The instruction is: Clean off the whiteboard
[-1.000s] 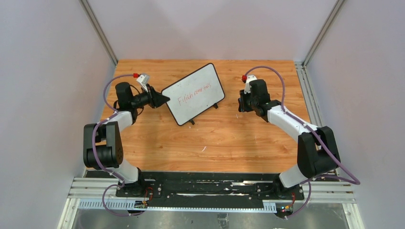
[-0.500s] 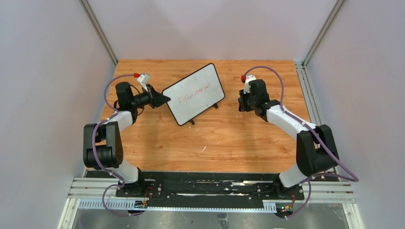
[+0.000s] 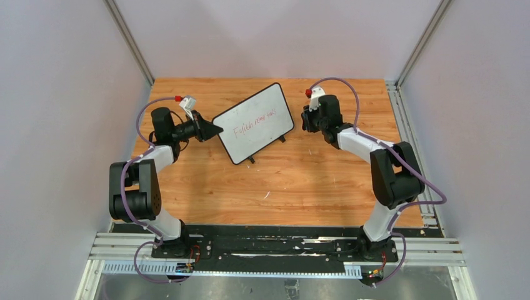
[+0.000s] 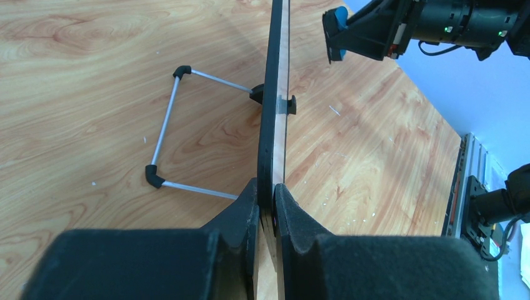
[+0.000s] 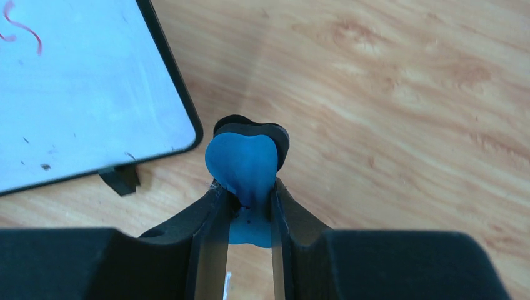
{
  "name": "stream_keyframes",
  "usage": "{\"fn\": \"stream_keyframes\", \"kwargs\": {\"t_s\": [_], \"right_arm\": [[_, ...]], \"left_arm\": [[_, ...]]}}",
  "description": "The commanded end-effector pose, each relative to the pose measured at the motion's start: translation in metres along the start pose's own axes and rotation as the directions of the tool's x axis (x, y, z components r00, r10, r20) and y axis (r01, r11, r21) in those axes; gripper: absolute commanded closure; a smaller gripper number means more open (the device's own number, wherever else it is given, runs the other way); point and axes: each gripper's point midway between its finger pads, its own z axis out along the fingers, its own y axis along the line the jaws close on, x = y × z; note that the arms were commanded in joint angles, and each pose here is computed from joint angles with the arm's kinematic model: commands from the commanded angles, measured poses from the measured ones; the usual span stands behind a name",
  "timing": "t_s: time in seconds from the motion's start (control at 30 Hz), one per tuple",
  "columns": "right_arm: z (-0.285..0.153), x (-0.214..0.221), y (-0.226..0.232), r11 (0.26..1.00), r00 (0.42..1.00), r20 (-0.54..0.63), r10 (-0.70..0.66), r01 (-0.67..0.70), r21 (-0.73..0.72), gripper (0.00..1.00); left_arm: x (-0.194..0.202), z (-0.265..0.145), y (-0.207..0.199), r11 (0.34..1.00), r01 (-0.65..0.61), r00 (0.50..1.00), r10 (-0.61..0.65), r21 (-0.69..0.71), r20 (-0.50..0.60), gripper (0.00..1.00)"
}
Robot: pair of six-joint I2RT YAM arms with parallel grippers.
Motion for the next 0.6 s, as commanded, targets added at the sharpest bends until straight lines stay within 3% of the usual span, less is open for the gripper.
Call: {"fn": "stream_keyframes", "kwargs": {"t_s": [0.0, 0.27, 0.57], "right_arm": [[0.010, -0.052, 0.020, 0.995, 0.984, 0.176, -0.034, 0.049, -0.081, 0.99], [0.015, -0.081, 0.041, 0.981, 0.949, 0.315, -0.015, 0.075, -0.180, 0.99], [0.039, -0.097, 0.079, 0.956, 0.948, 0.317, -0.037, 0.126, -0.266, 0.99]], "left_arm": [[-0.003, 0.003, 0.010, 0.997, -0.069, 0.998, 0.069, -0.032, 0.012, 1.00], [0.001, 0.003, 0.014, 0.997, -0.065, 0.998, 0.065, -0.038, 0.007, 1.00], [-0.001, 0.004, 0.016, 0.997, -0.065, 0.998, 0.066, -0.047, 0.010, 1.00]]}}
